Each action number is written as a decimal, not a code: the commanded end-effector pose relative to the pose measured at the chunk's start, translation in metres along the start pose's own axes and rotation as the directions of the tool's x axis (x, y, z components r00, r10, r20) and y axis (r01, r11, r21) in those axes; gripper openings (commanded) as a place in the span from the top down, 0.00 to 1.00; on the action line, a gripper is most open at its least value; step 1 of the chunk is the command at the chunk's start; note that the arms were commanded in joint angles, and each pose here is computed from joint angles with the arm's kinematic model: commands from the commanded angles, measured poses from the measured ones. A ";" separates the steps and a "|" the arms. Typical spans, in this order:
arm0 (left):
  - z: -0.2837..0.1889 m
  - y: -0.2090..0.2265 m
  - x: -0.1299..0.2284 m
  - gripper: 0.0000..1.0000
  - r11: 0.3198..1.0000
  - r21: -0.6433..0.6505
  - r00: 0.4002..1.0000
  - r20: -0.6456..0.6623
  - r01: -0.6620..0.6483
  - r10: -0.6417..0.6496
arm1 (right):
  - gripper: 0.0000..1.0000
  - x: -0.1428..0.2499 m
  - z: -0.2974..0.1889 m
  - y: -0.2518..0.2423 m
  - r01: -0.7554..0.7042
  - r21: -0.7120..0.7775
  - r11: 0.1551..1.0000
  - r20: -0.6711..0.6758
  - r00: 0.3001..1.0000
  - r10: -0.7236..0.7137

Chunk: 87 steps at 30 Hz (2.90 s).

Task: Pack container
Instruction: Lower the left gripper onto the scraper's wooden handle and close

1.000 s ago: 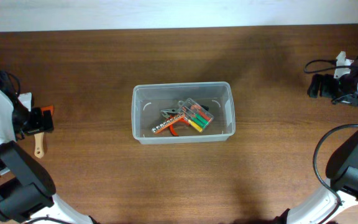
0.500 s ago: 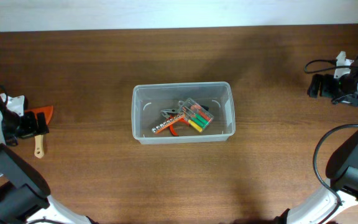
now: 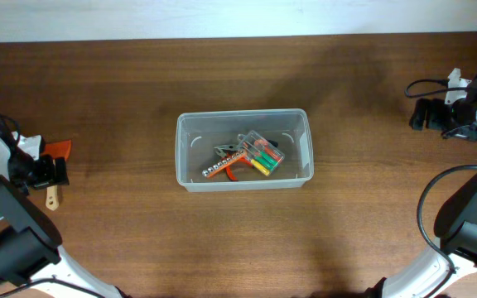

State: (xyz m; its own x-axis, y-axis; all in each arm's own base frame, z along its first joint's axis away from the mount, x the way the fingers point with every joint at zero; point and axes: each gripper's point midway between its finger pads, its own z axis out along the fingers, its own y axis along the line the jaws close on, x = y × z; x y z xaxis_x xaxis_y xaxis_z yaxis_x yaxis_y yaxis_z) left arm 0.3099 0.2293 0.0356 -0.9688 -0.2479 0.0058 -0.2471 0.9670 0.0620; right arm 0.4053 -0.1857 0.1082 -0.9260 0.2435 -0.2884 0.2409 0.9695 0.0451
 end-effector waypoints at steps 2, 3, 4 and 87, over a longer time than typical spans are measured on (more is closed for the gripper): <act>0.006 0.005 -0.005 0.01 0.997 -0.022 0.997 0.010 -0.078 0.078 | 0.01 0.001 0.001 0.001 -0.007 -0.009 1.000 -0.001 1.000 0.007; 0.006 0.005 -0.006 0.01 0.996 -0.023 0.996 0.013 -0.083 0.083 | 0.01 0.001 0.001 0.001 -0.007 -0.009 1.000 -0.001 1.000 0.007; 0.006 0.005 -0.007 0.01 0.996 -0.024 0.996 0.016 -0.085 0.085 | 0.01 0.001 0.001 0.001 -0.007 -0.009 1.000 -0.001 1.000 0.007; 0.062 -0.001 -0.003 0.01 0.999 0.035 0.998 -0.069 -0.011 0.013 | 0.01 0.001 0.001 0.001 -0.007 -0.009 1.000 -0.001 1.000 0.007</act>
State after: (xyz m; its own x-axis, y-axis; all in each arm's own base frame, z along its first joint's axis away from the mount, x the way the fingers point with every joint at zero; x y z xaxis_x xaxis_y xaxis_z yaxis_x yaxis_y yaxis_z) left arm 0.3186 0.2340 -0.0029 -0.9707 -0.2393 0.0240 -0.2384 0.9706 0.0342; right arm 0.4053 -0.1857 0.1082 -0.9259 0.2438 -0.2884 0.2412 0.9694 0.0452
